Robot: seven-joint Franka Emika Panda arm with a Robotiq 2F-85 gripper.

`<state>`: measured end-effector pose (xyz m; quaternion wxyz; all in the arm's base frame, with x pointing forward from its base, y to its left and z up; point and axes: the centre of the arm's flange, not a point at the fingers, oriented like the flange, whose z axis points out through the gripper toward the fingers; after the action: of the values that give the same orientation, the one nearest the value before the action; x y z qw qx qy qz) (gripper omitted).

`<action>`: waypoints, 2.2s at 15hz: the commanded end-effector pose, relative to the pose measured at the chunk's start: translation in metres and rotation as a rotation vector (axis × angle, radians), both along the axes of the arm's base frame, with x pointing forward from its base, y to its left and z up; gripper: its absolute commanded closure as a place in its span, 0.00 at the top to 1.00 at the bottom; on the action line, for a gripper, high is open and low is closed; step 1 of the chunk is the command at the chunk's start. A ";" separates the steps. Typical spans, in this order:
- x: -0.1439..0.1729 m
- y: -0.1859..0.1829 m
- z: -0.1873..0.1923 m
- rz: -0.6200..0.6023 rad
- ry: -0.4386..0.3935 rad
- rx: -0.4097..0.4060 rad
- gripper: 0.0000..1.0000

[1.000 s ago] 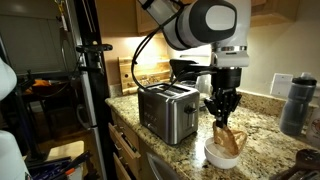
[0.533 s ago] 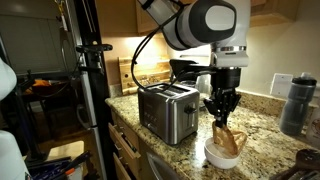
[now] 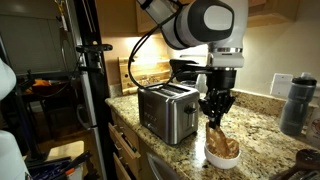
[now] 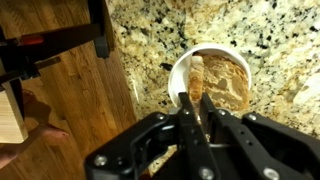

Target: Place one slice of bread in each of the two slots on the toaster

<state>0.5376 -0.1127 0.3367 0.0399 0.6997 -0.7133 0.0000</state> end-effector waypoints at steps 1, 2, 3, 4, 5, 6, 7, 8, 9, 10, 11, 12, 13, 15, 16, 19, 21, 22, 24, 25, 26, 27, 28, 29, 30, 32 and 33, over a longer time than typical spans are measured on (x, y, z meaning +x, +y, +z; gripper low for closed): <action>-0.019 0.006 0.018 -0.011 0.030 0.000 0.09; -0.020 0.007 0.021 -0.011 0.034 0.002 0.09; -0.021 0.008 0.026 -0.008 0.035 0.004 0.09; -0.022 0.010 0.032 -0.003 0.036 0.003 0.09; -0.023 0.013 0.040 0.001 0.034 -0.001 0.09; -0.025 0.017 0.050 0.009 0.024 -0.004 0.09; -0.027 0.021 0.059 0.014 0.021 -0.008 0.09; -0.030 0.026 0.071 0.023 0.013 -0.013 0.09; -0.033 0.031 0.082 0.033 0.004 -0.017 0.09; -0.037 0.037 0.095 0.044 -0.004 -0.023 0.09; -0.040 0.042 0.105 0.053 -0.010 -0.029 0.09; -0.044 0.047 0.115 0.063 -0.016 -0.035 0.09; -0.049 0.053 0.124 0.073 -0.022 -0.038 0.09; -0.057 0.064 0.141 0.093 -0.034 -0.041 0.09; -0.061 0.069 0.148 0.102 -0.040 -0.042 0.09; -0.072 0.085 0.166 0.130 -0.048 -0.044 0.09; -0.078 0.095 0.176 0.154 -0.058 -0.038 0.09; -0.080 0.101 0.181 0.165 -0.062 -0.039 0.09; -0.084 0.114 0.191 0.192 -0.077 -0.040 0.09; -0.086 0.120 0.196 0.203 -0.083 -0.042 0.09; -0.087 0.127 0.199 0.217 -0.089 -0.044 0.09; -0.087 0.134 0.202 0.232 -0.098 -0.042 0.09; -0.087 0.140 0.204 0.248 -0.104 -0.040 0.09; -0.086 0.147 0.205 0.265 -0.110 -0.041 0.09; -0.084 0.153 0.205 0.285 -0.123 -0.038 0.09; -0.078 0.165 0.202 0.325 -0.138 -0.026 0.09; -0.074 0.171 0.200 0.347 -0.145 -0.014 0.09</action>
<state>0.4639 0.0451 0.5367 0.0156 0.7946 -0.6036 0.0634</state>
